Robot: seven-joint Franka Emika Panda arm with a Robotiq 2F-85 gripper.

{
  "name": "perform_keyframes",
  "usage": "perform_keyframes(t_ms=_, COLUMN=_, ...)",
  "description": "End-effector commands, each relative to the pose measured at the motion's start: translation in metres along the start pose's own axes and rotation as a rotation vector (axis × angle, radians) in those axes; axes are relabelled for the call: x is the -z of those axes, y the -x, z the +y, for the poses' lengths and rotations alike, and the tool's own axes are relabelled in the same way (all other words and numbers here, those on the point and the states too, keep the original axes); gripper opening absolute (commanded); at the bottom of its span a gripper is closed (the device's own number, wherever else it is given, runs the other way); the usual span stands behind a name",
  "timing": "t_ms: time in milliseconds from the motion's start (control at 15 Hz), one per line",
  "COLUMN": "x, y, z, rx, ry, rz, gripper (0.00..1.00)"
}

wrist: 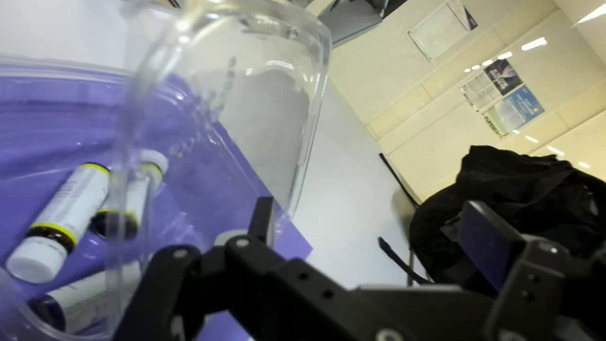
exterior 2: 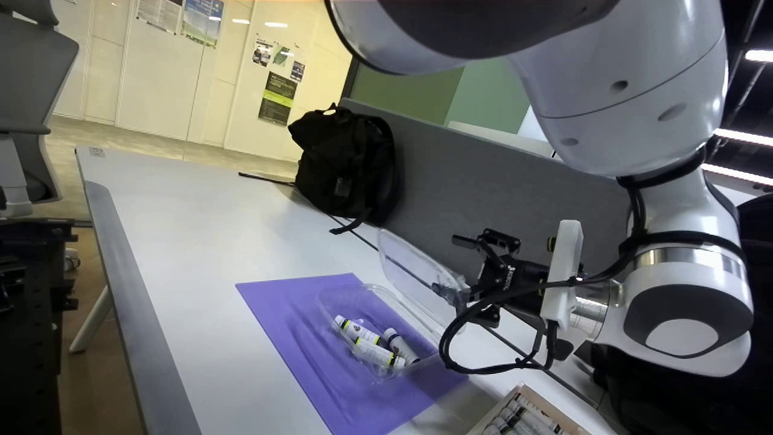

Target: Close the bowl by flipping its lid down to the left from the table

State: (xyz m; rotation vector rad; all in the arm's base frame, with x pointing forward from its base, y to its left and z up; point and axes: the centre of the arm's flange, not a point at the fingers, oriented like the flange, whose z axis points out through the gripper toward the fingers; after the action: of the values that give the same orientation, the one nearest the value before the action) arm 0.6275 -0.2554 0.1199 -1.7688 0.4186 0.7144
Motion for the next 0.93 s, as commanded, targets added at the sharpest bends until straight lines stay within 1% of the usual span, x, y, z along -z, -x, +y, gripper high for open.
perform_keyframes(t_ms=0, x=-0.01, y=0.006, z=0.013, rx=-0.133, ry=0.113, rz=-0.049, gripper=1.0)
perform_keyframes(t_ms=267, x=-0.021, y=0.012, z=0.027, rx=-0.198, ry=0.228, rz=-0.084, gripper=1.0)
perform_keyframes(t_ms=400, x=-0.019, y=0.013, z=0.023, rx=-0.202, ry=0.268, rz=-0.071, gripper=1.0)
perform_keyframes(t_ms=600, x=-0.013, y=0.022, z=-0.005, rx=-0.163, ry=0.313, rz=-0.027, gripper=1.0)
perform_keyframes(t_ms=667, x=-0.012, y=0.027, z=-0.017, rx=-0.147, ry=0.342, rz=-0.011, gripper=1.0)
perform_keyframes(t_ms=867, x=-0.009, y=0.044, z=-0.052, rx=-0.103, ry=0.482, rz=0.063, gripper=1.0)
